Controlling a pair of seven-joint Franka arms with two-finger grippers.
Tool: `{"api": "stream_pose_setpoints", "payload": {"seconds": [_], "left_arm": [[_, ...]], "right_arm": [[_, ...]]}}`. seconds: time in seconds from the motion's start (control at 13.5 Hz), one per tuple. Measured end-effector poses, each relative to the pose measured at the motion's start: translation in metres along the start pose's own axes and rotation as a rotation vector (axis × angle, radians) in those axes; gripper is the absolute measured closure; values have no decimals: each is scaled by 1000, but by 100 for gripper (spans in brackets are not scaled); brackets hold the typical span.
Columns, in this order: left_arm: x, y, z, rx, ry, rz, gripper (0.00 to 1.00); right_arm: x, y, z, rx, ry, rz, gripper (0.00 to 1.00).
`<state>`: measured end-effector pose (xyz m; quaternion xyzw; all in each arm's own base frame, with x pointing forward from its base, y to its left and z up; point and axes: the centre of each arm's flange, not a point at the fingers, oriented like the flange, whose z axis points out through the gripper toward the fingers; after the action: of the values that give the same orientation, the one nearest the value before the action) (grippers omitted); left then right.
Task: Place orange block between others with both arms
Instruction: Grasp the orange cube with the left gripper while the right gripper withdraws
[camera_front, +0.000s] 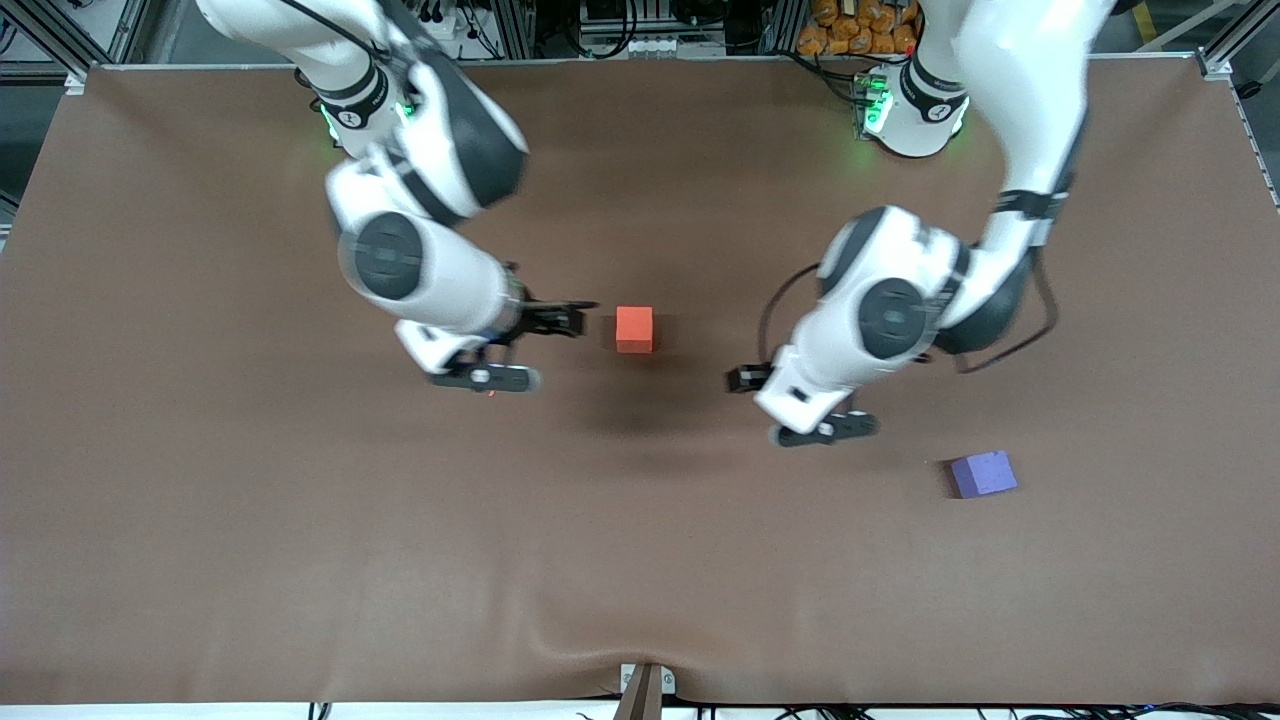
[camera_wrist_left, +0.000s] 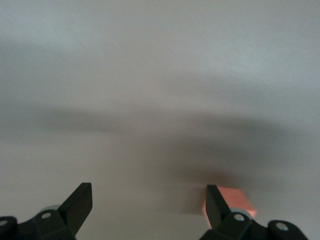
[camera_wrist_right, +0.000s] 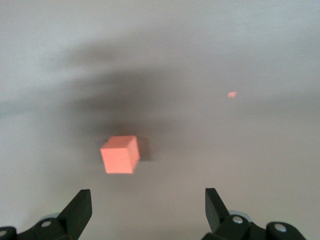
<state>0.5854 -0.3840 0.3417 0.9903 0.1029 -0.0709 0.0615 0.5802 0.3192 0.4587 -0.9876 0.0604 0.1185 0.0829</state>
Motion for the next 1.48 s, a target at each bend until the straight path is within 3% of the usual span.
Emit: {"api": "stream_pose_setpoints", "payload": {"seconds": [0.22, 0.44, 0.59, 0.89, 1.11, 1.48], "left_arm": [[-51, 54, 51, 60, 38, -7, 0], [-81, 91, 83, 15, 103, 31, 0], [-99, 107, 87, 25, 150, 92, 0], [-138, 137, 106, -5, 198, 197, 0], [-140, 134, 143, 13, 185, 219, 0], [-131, 124, 150, 32, 181, 240, 0]], "right_arm": [[8, 79, -78, -55, 17, 5, 0], [4, 139, -128, -102, 30, -30, 0], [3, 172, -148, -123, 41, -48, 0], [6, 218, -171, -241, 88, -104, 0], [12, 257, -180, -258, 86, -129, 0], [19, 308, -189, -255, 79, -115, 0]]}}
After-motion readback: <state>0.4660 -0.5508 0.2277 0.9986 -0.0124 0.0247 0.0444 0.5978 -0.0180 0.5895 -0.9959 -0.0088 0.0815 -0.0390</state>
